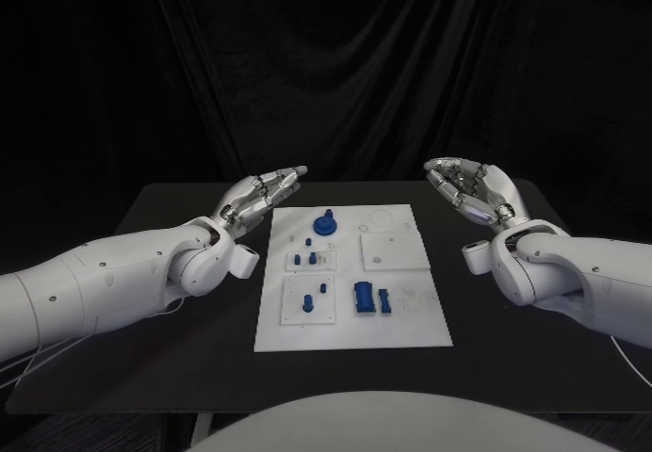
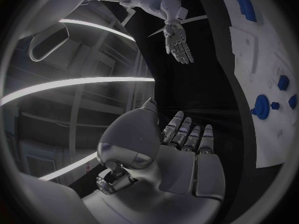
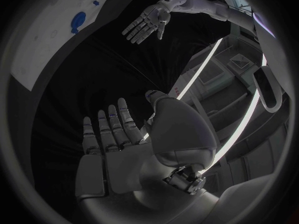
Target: Assemble the parts on the task board
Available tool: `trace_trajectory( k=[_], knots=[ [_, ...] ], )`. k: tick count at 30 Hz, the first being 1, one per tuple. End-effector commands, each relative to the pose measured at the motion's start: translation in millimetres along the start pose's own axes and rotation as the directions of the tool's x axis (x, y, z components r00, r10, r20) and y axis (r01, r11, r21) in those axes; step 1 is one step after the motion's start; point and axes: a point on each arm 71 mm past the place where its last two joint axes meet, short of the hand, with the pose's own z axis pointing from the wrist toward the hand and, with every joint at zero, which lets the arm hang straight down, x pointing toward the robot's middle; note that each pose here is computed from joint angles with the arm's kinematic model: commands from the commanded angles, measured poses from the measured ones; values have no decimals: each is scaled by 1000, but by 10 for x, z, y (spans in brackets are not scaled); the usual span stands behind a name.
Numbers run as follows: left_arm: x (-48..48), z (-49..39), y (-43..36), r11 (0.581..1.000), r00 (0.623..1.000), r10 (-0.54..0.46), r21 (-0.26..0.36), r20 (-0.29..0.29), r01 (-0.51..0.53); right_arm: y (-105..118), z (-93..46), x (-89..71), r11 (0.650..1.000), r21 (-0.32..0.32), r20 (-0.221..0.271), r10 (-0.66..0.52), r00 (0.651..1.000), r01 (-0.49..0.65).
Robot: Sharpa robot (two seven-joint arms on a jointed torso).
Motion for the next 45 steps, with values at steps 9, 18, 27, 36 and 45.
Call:
trace_trajectory(
  k=[9, 18, 27, 36, 45],
  knots=[
    [20, -16, -59, 972, 992, -130, 196, 0, 127, -93, -7, 42, 994, 33, -78, 111, 991, -108],
    [38, 3, 98, 996, 996, -88, -16, 21, 89, -74, 26, 66, 995, 43, -36, 97, 995, -96],
    [105, 49, 8, 998, 988, -55, -18, 145, 58, 165, 233, 388, 954, 137, 135, 247, 959, -265],
    [213, 86, -180, 998, 930, -6, -51, 366, 26, 317, 321, 586, 901, 204, 235, 336, 912, -384],
    [288, 72, -336, 995, 855, 26, -92, 518, 25, 318, 321, 586, 900, 204, 235, 336, 912, -384]
  ],
)
